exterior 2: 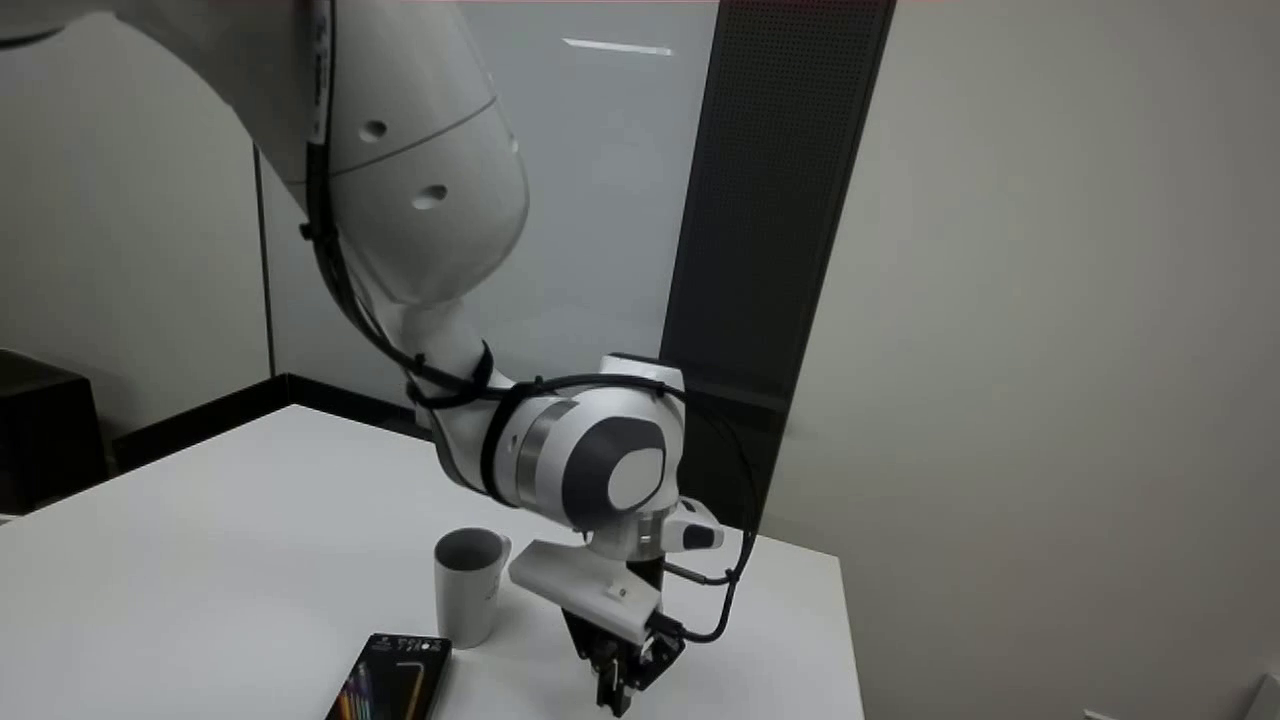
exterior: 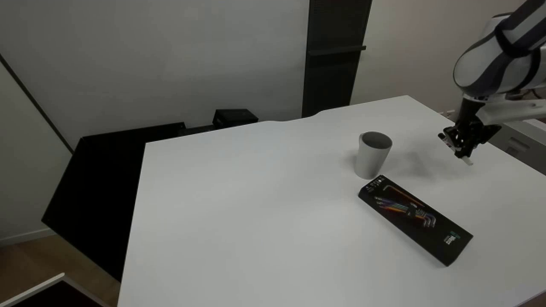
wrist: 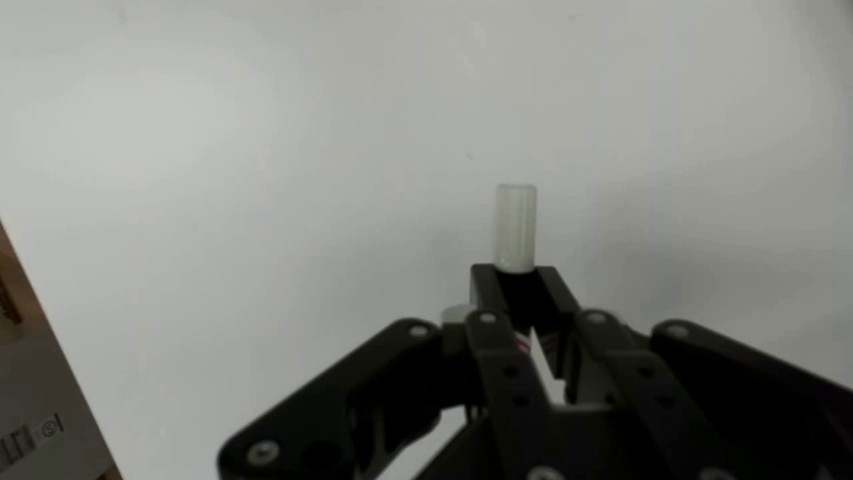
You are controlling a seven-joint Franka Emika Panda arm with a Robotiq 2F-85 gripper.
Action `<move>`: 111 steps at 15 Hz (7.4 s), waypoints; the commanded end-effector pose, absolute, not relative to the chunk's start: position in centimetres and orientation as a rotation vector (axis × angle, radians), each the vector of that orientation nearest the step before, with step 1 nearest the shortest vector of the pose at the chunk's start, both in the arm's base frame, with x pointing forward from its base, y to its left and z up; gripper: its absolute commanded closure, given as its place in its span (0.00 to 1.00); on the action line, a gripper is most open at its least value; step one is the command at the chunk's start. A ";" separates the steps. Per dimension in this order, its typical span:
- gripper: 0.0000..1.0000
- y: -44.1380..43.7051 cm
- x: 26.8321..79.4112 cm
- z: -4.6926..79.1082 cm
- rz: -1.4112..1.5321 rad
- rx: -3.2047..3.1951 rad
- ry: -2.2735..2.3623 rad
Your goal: Put the marker inside the mug then take the marker out of the mug
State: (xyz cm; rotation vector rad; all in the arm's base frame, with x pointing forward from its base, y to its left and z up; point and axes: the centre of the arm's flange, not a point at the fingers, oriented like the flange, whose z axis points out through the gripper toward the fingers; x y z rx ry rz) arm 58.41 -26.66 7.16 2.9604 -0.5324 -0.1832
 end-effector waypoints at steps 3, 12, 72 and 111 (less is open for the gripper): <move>0.93 -25.5 63.7 17.2 -0.342 3.039 -0.812; 0.93 -24.2 68.8 23.9 -0.788 3.194 -1.239; 0.00 -11.1 73.4 13.9 -0.601 2.703 -0.962; 0.00 -2.0 70.7 12.0 -0.279 2.757 -0.882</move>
